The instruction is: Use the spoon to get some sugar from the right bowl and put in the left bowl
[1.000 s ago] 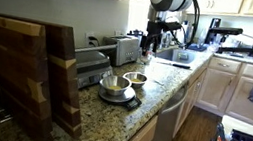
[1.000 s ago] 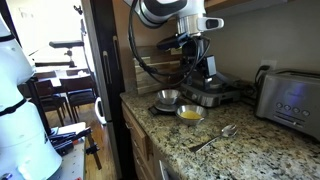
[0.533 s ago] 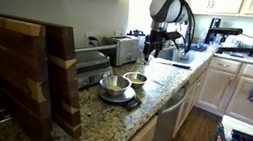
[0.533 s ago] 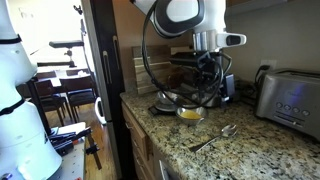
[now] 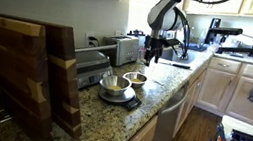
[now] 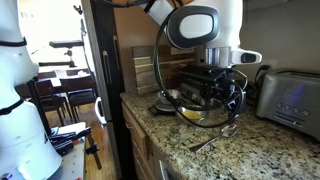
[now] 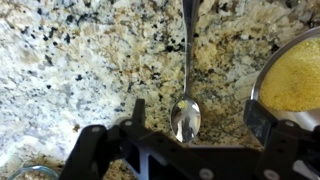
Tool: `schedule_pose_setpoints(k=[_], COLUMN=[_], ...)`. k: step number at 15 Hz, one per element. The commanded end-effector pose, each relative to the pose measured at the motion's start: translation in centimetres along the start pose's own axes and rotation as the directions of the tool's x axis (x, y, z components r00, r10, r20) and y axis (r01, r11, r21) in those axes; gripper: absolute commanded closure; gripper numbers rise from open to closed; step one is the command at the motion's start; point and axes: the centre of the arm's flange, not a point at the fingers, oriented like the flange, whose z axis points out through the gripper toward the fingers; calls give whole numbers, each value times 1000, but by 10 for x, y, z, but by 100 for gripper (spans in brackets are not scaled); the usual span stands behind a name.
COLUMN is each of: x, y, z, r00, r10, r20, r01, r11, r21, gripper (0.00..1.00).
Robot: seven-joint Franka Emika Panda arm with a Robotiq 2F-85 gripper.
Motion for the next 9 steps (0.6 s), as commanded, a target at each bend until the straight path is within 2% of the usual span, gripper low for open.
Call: schedule_pose_setpoints(k=[1,9], x=[1,7], y=[0,4], z=[0,44], r00=[1000,992], r10=[-1,-87], r20=[-1,90], r01=[1,95], r11=[1000,992], r21=[0,-82], gripper=[0,0])
